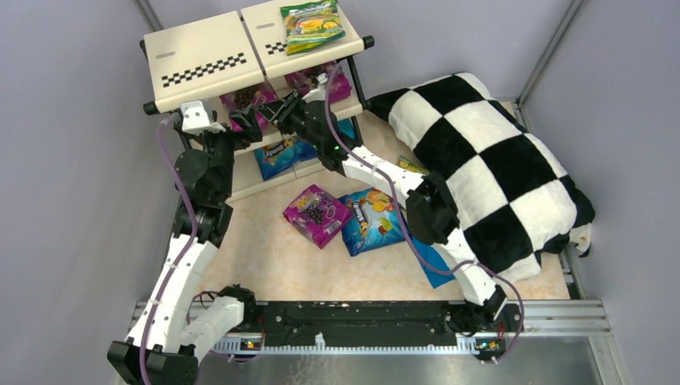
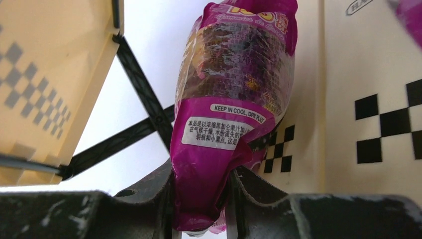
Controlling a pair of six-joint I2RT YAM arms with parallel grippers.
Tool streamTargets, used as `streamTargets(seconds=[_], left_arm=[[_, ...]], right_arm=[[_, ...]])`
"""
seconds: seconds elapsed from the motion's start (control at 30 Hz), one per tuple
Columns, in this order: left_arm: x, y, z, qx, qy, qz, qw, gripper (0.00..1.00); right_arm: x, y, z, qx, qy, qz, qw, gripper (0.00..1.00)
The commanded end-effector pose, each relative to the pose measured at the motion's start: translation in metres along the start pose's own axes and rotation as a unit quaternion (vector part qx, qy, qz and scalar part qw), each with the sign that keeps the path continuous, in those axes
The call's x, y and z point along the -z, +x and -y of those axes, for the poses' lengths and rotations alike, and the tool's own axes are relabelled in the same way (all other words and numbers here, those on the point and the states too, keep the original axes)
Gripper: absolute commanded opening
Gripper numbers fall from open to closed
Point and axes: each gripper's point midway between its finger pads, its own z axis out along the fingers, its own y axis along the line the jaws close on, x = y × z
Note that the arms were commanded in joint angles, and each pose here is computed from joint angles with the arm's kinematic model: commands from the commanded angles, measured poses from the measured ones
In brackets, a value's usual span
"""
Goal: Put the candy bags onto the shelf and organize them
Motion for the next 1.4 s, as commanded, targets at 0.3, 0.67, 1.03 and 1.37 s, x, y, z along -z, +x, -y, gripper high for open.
streamTargets(seconds=[0.3, 0.67, 1.03, 1.37], left_arm=[[-0.006, -0.006, 0.014, 0.016, 0.038, 0.005, 0.999, 0.93], [-0.008, -0.003, 0.010, 0.020, 0.035, 0.003, 0.999, 0.93], [-0.010, -0.001, 0.010, 0.029, 0.042, -0.001, 0.999, 0.92], [-0.013, 0.003, 0.007, 0.033, 0.040, -0.006, 0.999, 0.91]], right_arm=[[-0.009, -0.058, -0.022, 0.013, -0.005, 0.108, 0.994, 0.14], [-0.010, -0.062, 0.003, 0.005, 0.050, 0.121, 0.991, 0.19], [0.010, -0.054, -0.002, 0.051, 0.081, 0.063, 0.993, 0.65], [0.041, -0.050, -0.017, 0.036, 0.072, 0.028, 0.996, 0.72]])
